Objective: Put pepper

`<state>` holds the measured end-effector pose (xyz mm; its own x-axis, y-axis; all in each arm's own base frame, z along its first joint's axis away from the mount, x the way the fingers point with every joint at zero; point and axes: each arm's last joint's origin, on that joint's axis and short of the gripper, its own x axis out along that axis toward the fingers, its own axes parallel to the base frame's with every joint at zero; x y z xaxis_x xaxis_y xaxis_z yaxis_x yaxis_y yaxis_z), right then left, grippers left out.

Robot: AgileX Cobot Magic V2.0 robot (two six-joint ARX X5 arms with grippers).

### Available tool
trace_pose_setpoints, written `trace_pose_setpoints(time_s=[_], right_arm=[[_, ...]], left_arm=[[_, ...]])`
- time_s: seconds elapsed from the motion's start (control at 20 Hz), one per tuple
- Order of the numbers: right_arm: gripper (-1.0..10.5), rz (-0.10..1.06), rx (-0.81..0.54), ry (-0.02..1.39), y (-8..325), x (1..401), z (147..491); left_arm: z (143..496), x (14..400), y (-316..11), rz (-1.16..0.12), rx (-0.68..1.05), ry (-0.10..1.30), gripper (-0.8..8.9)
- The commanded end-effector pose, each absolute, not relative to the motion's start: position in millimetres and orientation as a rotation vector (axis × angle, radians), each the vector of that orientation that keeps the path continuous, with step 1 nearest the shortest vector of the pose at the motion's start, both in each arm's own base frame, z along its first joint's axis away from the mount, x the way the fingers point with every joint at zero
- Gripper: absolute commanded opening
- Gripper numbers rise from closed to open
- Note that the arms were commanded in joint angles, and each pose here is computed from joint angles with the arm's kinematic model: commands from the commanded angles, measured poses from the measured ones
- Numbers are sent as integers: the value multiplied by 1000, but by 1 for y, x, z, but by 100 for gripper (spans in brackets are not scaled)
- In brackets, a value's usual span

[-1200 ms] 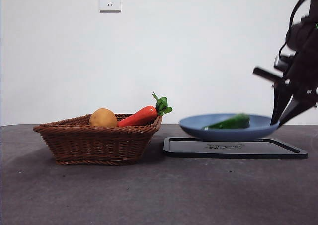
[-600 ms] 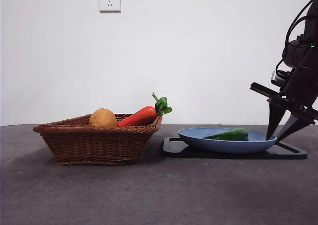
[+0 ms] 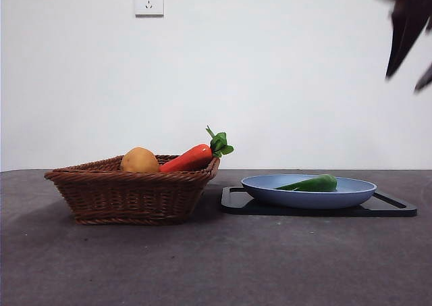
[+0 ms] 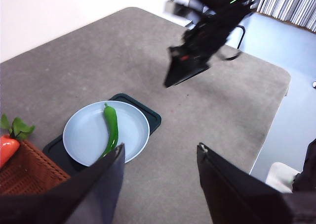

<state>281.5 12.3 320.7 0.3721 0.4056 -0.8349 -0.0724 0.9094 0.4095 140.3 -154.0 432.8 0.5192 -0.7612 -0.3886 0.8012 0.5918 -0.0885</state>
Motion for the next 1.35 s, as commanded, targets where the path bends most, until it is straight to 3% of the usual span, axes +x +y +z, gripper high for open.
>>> trace_pose_setpoints(time_s=[0.05, 0.3, 0.55, 0.7, 0.75, 1.35], right_arm=[[220, 406, 222, 1112, 22, 246, 350], [219, 508, 141, 1044, 35, 171, 386], [189, 596, 84, 984, 41, 131, 399], [-2, 627, 50, 964, 43, 127, 401], [7, 633, 39, 960, 43, 127, 401], [11, 617, 56, 966, 43, 127, 401]], left_arm=[[437, 140, -155, -948, 115, 398, 258], [434, 139, -154, -946, 125, 429, 258], [432, 138, -153, -944, 133, 453, 221], [432, 138, -153, -945, 134, 457, 27], [432, 138, -153, -945, 134, 457, 5], [432, 138, -153, -945, 135, 459, 8]])
